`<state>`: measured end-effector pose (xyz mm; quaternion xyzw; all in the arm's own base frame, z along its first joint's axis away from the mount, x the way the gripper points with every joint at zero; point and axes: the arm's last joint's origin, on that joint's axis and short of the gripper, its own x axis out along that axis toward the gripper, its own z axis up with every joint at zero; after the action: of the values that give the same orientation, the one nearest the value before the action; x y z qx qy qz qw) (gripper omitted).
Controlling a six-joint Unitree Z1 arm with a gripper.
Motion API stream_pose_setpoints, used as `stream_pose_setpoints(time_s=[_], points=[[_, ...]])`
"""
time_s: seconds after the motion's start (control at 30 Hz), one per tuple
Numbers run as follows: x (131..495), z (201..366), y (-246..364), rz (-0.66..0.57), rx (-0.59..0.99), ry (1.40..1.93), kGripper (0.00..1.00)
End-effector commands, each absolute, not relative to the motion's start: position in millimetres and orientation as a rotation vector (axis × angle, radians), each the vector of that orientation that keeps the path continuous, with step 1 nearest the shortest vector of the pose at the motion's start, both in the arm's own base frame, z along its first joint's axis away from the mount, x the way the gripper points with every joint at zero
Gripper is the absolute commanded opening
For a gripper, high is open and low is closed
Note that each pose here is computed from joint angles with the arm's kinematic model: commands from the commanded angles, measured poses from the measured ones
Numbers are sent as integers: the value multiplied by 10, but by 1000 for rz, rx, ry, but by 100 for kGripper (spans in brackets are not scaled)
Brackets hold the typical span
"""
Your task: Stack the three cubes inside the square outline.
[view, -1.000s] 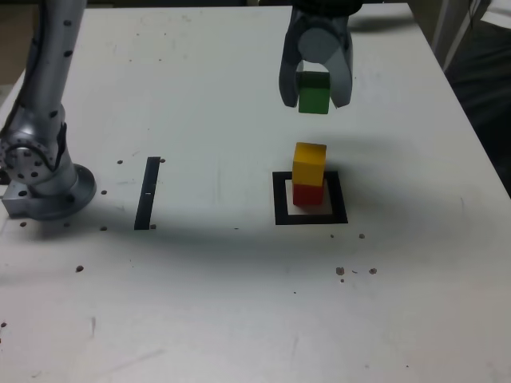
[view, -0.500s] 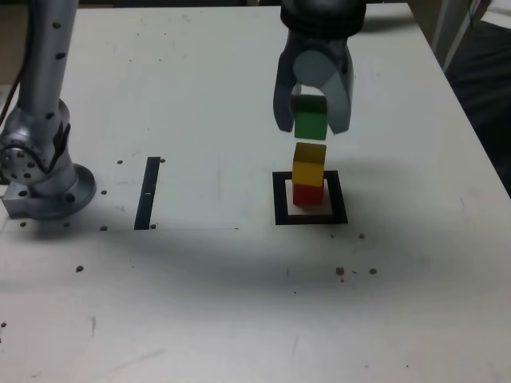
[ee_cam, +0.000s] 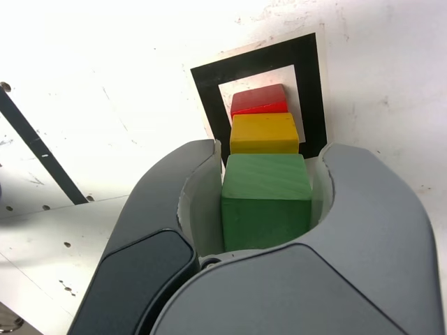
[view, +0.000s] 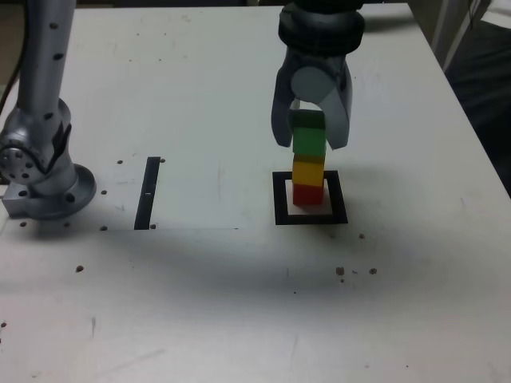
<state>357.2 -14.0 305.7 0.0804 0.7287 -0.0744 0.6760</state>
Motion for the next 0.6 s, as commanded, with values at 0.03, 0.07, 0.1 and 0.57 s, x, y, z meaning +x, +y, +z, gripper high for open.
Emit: stream_pose_setpoints(time_s=[0.03, 0.07, 0.1, 0.57], points=[[3559, 3068, -147, -169, 181, 1623, 53], [3561, 3059, -147, -170, 182, 1621, 62], [3563, 3047, -148, -171, 182, 1619, 74], [3485, 3061, -142, -162, 181, 1613, 97]])
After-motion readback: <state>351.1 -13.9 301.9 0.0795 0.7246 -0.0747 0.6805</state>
